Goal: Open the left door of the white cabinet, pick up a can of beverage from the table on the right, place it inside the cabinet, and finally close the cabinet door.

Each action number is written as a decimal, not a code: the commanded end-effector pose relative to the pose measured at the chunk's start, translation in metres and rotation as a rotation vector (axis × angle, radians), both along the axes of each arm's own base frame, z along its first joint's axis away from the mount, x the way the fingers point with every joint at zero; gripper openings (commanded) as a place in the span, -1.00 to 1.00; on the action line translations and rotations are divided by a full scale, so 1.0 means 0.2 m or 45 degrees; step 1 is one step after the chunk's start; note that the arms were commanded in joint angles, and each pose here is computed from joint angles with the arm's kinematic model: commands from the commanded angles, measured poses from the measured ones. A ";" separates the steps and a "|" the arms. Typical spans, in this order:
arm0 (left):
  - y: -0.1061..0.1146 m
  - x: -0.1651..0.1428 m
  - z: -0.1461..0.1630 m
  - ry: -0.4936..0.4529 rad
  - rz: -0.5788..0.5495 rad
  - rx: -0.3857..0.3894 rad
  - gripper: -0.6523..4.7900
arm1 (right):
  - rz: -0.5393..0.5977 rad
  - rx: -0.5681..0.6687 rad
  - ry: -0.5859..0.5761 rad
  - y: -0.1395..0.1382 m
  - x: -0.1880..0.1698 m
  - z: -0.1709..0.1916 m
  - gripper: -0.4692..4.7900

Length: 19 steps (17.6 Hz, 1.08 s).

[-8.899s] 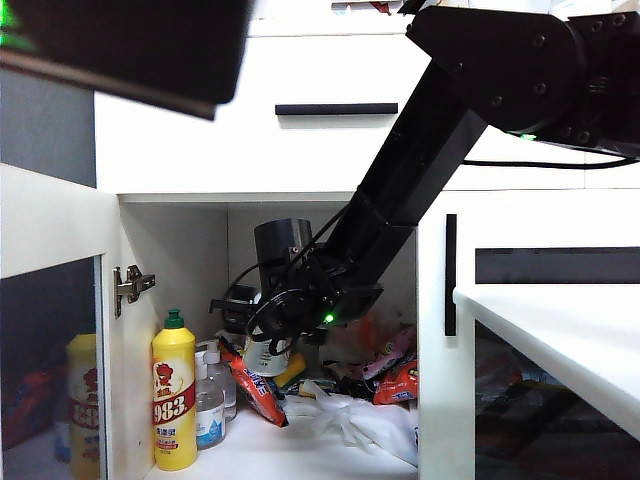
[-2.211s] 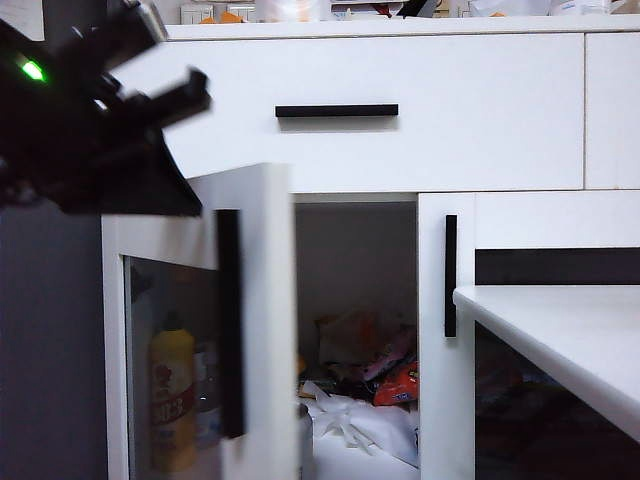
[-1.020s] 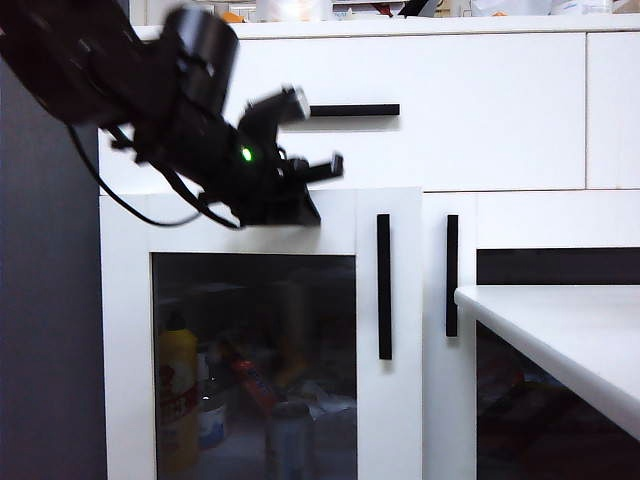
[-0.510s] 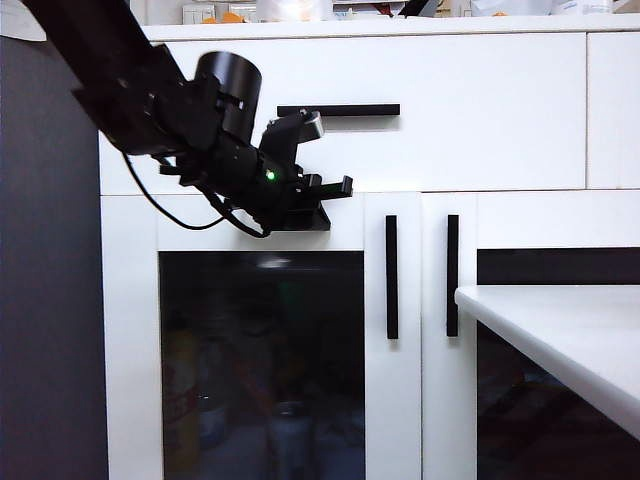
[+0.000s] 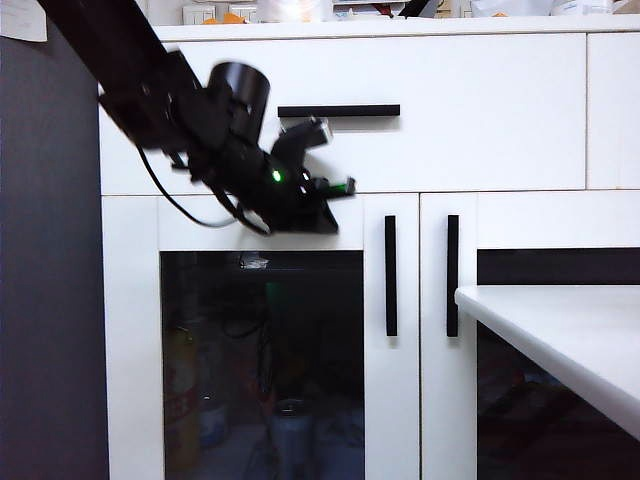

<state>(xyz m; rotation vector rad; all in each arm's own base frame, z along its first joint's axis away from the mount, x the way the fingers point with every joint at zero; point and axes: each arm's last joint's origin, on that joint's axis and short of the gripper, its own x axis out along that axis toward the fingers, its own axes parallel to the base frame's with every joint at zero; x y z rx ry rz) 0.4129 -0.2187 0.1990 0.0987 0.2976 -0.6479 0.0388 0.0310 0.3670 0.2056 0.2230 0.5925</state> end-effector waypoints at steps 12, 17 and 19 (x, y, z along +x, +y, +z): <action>0.76 -1.40 1.33 -0.196 0.119 -0.040 -0.78 | -0.022 -0.084 -0.437 -0.22 -0.23 0.17 -0.83; 1.15 -2.21 1.06 -0.355 0.108 -0.369 -0.78 | 0.060 0.205 -0.180 -0.37 -0.42 0.01 -0.83; 1.15 -2.25 0.84 -0.308 0.034 -0.467 -0.78 | 0.105 0.220 -0.221 -0.24 -0.30 -0.05 -0.83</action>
